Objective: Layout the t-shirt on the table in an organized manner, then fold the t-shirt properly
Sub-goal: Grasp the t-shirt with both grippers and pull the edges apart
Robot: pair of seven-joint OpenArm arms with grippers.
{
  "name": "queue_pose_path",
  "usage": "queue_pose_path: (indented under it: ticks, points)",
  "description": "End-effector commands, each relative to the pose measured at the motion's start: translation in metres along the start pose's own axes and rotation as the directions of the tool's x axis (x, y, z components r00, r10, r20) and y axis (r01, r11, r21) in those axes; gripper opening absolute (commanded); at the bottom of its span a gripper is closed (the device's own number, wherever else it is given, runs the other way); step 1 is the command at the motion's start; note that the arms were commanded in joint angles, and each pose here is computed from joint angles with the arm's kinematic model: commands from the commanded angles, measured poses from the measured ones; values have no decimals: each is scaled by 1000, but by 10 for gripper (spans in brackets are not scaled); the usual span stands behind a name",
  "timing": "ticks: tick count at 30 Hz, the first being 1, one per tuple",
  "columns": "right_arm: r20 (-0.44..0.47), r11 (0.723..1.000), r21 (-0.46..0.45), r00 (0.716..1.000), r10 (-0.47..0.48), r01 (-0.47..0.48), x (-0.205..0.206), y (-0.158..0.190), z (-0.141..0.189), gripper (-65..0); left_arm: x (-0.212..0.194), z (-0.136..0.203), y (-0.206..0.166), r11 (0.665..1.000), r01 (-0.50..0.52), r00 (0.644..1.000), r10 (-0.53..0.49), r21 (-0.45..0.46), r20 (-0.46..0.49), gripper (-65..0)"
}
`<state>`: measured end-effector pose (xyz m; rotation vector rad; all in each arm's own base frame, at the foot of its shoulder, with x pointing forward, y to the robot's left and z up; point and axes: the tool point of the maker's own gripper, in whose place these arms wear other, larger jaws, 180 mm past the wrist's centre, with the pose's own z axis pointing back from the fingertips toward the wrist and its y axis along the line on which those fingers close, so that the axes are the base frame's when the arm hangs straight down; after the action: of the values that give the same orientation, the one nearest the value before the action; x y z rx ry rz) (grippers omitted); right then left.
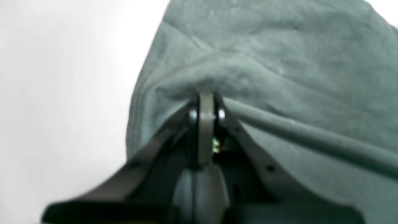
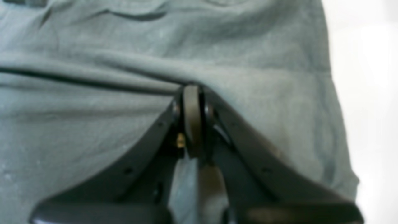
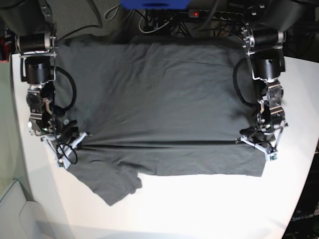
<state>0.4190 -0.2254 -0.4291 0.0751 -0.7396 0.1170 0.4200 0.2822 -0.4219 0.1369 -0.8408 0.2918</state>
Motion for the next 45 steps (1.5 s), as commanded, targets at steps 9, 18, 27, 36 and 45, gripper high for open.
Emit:
queue_pose_path:
  ticks: [9, 18, 27, 36, 45]
  points:
    - [73, 992, -43, 990, 122, -119, 29, 9, 37, -644, 54, 11, -8, 1000, -6, 993, 7, -15, 115, -649]
    - [42, 981, 48, 982, 184, -185, 9, 80, 79, -644, 41, 52, 1, 999, 49, 994, -49, -2, 97, -649]
    - [-54, 980, 133, 987, 153, -145, -37, 124, 92, -644, -22, 69, -9, 998, 57, 998, -58, -26, -38, -649]
    - [-133, 987, 135, 985, 108, -90, -58, 112, 59, -644, -30, 52, -6, 999, 51, 997, -52, -18, -57, -649]
    - [-162, 992, 125, 986, 47, -27, -57, 98, 20, -644, -22, 24, 1, 999, 37, 998, -37, -1, -55, -649]
